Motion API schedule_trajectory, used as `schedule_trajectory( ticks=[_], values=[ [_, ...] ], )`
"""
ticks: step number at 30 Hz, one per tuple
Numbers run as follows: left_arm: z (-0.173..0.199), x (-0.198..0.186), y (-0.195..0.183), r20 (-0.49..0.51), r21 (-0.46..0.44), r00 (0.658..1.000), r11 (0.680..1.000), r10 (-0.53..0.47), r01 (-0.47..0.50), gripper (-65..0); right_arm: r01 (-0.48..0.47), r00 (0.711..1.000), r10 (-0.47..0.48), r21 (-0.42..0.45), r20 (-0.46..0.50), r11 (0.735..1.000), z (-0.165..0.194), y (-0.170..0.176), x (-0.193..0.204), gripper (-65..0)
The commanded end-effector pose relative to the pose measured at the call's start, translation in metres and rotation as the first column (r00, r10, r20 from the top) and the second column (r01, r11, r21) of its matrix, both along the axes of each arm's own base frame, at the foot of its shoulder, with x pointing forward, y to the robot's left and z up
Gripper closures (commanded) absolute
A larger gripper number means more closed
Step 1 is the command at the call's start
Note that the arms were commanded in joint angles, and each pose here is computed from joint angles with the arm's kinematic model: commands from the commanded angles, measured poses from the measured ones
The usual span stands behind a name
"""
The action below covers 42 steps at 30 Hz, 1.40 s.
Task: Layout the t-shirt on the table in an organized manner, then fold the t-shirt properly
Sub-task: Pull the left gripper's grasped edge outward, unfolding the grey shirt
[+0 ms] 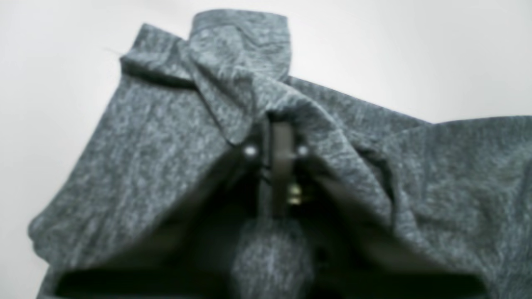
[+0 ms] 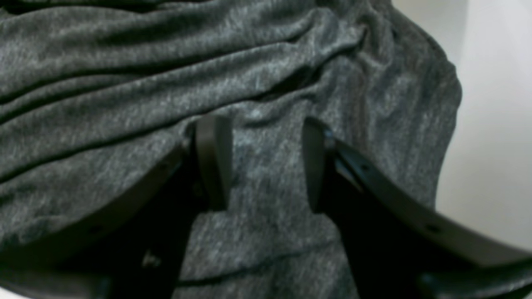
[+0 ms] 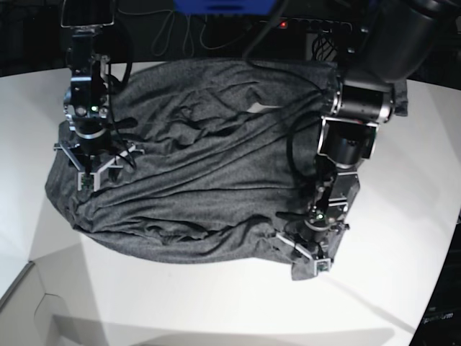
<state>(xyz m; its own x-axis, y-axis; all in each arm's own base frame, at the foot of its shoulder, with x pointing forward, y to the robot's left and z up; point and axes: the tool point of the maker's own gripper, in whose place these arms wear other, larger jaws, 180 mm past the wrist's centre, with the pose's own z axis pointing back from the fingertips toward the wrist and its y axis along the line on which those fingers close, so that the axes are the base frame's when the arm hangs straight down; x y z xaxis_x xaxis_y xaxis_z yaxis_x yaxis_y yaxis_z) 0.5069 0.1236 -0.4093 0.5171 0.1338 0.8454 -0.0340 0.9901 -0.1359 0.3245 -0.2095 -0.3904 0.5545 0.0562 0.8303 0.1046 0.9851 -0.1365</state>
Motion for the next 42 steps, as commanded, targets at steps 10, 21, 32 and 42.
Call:
schedule_trajectory(
  ticks=[10,21,32,42],
  values=[
    [0.136,0.082,-0.001,0.271,-0.002,0.962,1.000,-0.001,0.001,0.0,-0.002,0.999,0.003,-0.015,0.038,1.000,0.010,-0.003,0.003,-27.7],
    [0.177,0.100,0.022,0.327,0.022,0.945,0.999,0.025,-0.033,-12.5,0.000,1.000,0.000,-0.019,0.018,1.000,0.004,-0.005,-0.007,-27.5],
    [0.084,0.054,0.028,0.179,0.031,0.983,0.999,0.030,-0.036,-29.3,0.001,1.000,0.000,-0.023,0.012,1.000,0.002,-0.007,-0.007,-27.6],
    [0.019,0.010,0.032,0.065,0.039,0.997,0.999,0.031,-0.033,-29.6,-0.001,1.000,0.002,-0.039,0.031,0.999,0.009,-0.012,0.002,-27.5]
  ],
)
